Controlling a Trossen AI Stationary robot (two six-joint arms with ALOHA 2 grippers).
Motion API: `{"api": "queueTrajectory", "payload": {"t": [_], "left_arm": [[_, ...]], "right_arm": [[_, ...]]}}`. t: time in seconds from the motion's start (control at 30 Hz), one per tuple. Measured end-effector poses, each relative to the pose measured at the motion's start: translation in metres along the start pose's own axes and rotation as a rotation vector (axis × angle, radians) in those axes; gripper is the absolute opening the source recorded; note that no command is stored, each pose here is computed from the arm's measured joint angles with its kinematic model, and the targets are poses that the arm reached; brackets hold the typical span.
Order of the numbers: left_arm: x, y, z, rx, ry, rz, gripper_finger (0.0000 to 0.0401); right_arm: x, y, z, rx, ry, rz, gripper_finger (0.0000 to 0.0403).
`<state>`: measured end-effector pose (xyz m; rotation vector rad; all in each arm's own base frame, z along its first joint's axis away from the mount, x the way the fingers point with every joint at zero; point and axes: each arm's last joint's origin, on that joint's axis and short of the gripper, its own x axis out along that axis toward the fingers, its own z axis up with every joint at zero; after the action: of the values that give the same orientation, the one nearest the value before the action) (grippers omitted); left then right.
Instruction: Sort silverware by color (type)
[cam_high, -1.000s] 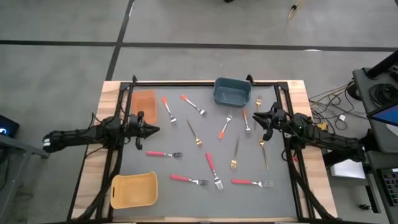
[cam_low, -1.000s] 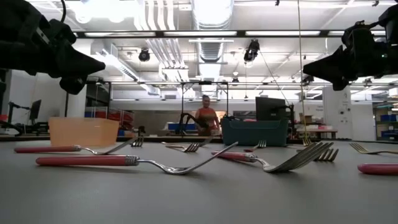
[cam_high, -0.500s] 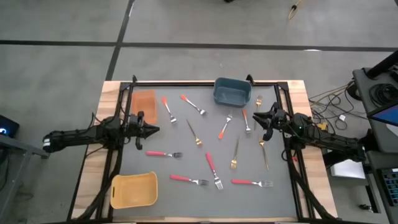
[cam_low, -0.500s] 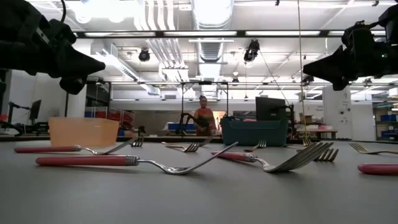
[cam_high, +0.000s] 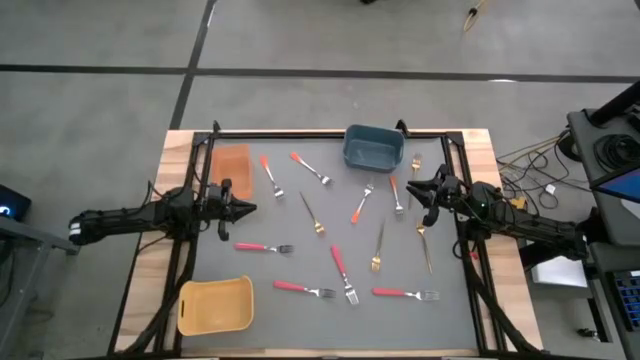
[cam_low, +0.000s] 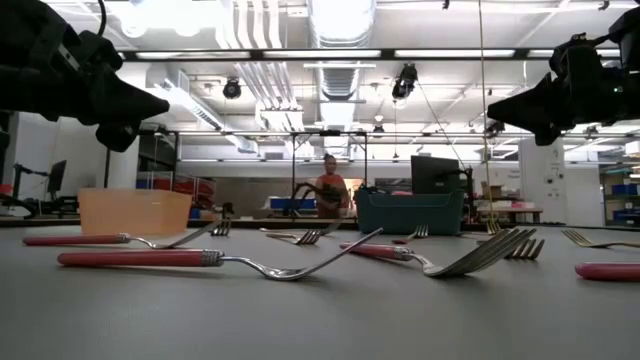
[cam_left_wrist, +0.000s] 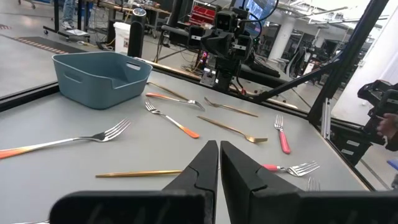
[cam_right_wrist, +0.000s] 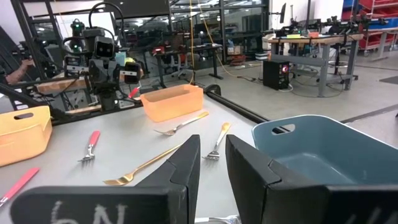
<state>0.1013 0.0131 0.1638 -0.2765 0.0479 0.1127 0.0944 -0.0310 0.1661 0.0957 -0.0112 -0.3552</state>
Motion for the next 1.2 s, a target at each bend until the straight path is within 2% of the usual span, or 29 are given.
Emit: {"api": "queueTrajectory", "payload": {"t": [0.43,0.5,0.6,0.67,1.2], "left_arm": [[0.000,0.000,0.000,0.000,0.000,0.000,0.0000],[0.000,0.000,0.000,0.000,0.000,0.000,0.0000],[0.000,0.000,0.000,0.000,0.000,0.000,0.0000],[0.000,0.000,0.000,0.000,0.000,0.000,0.0000],[0.000,0.000,0.000,0.000,0.000,0.000,0.0000]], "right_arm": [[0.000,0.000,0.001,0.002,-0.006,-0.003,0.0068],[0.000,0.000,0.001,0.037,-0.011,-0.006,0.0068],[0.000,0.000,0.001,0.166,-0.010,-0.006,0.0068],[0.000,0.000,0.001,0.197,-0.012,-0.007,0.0068],[-0.002,0.001,0.018,0.160,-0.188,0.004,0.0068]]}}
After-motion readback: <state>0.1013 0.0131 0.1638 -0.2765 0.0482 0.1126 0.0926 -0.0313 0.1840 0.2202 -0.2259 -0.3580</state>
